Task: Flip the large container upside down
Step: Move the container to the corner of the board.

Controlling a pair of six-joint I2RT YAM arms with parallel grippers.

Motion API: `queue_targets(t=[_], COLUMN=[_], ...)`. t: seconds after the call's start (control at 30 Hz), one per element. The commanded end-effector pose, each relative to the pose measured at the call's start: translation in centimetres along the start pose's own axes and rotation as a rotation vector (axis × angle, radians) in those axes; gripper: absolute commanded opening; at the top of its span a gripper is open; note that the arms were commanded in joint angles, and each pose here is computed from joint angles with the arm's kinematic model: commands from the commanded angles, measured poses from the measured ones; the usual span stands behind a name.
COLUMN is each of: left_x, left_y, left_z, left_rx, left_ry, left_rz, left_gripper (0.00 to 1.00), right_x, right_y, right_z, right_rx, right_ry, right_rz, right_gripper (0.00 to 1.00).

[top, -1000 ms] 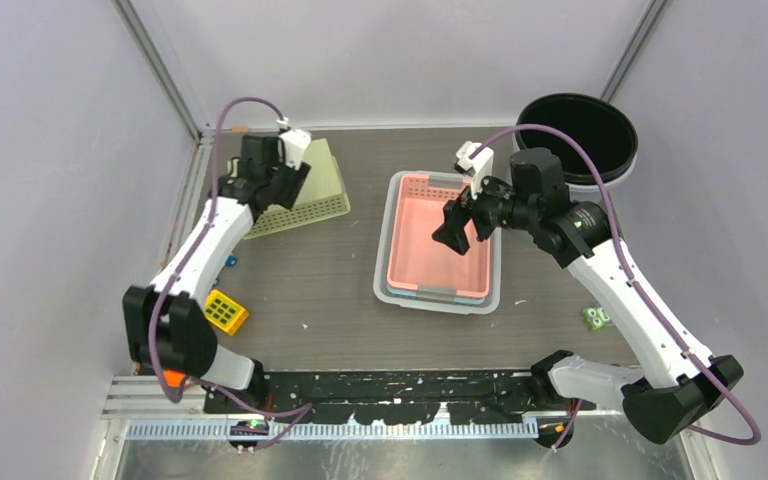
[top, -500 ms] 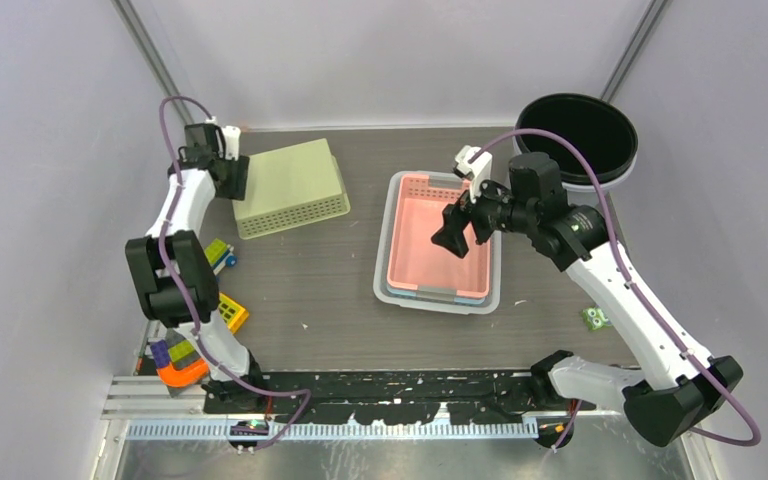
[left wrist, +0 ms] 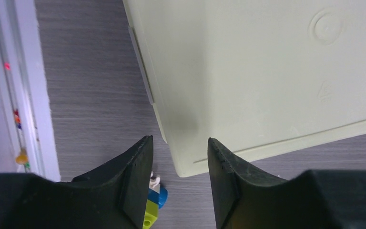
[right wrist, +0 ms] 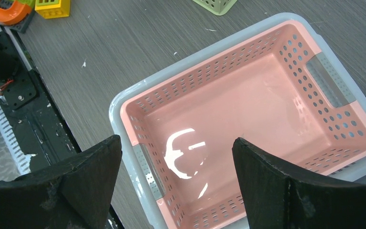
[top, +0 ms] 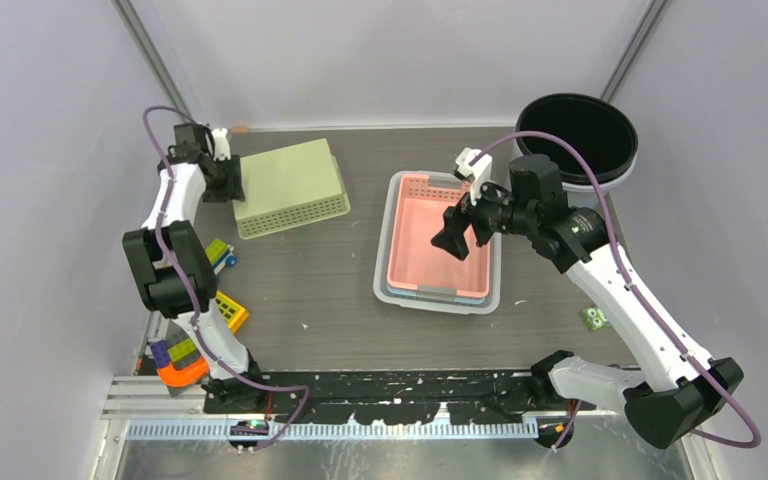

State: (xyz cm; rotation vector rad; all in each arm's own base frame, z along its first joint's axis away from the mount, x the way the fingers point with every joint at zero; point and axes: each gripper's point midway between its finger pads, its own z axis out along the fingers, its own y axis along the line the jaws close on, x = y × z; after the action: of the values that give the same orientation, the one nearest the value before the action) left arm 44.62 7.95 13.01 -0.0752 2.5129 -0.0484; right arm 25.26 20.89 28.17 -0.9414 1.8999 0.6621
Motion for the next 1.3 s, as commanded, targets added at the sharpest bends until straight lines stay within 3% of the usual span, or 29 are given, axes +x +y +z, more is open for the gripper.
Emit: queue_targets(t=[0.0,0.23,0.6,0.8,0.9,1.0,1.17,1.27], left_x=[3.3,6.9,11.9,9.9,6.4,3.3,1.3,1.7], left_y=[-0.5,-1.6,-5.6,-5.3,-5.6,-6.8,-11.6,-14.9], left_z=[0.1,-0.1,-4.1,-6.6,-8.6,-10.3,-11.1,-10.9], left_rx=[0.004,0.059,0.251,0.223,0.226,0.254,0.245,0.238], left_ry=[0.086,0.145,0.198,0.089,-0.043,-0.155,-0.241,-0.244], left_rz=[-0.063,-0.046,-0.008,0.069,0.117,0.211,0.541,0.742], left_gripper=[0.46,0.42,0.41,0.42,0.52,0.69,0.98,1.00], right_x=[-1.8,-1.7,-1.5,-1.4,-1.3,-1.4,-1.4,-1.3], right_y=[0.3,0.5,0.5,0.5,0.5,0.4,0.4,0.3], right_z=[-0.9,-1.0,-0.7,-0.6,-0.6,-0.8,-1.1,-1.1], right_rx=[-0.004,-0.008,-0.020,-0.026,-0.021,-0.017,-0.011,-0.008], right_ry=[-0.075,-0.075,-0.066,-0.064,-0.061,-0.062,-0.071,-0.069], right_rz=[-0.051,-0.056,-0.053,-0.054,-0.055,-0.059,-0.067,-0.066], right_gripper=[0.90,0.90,0.90,0.90,0.90,0.90,0.90,0.90])
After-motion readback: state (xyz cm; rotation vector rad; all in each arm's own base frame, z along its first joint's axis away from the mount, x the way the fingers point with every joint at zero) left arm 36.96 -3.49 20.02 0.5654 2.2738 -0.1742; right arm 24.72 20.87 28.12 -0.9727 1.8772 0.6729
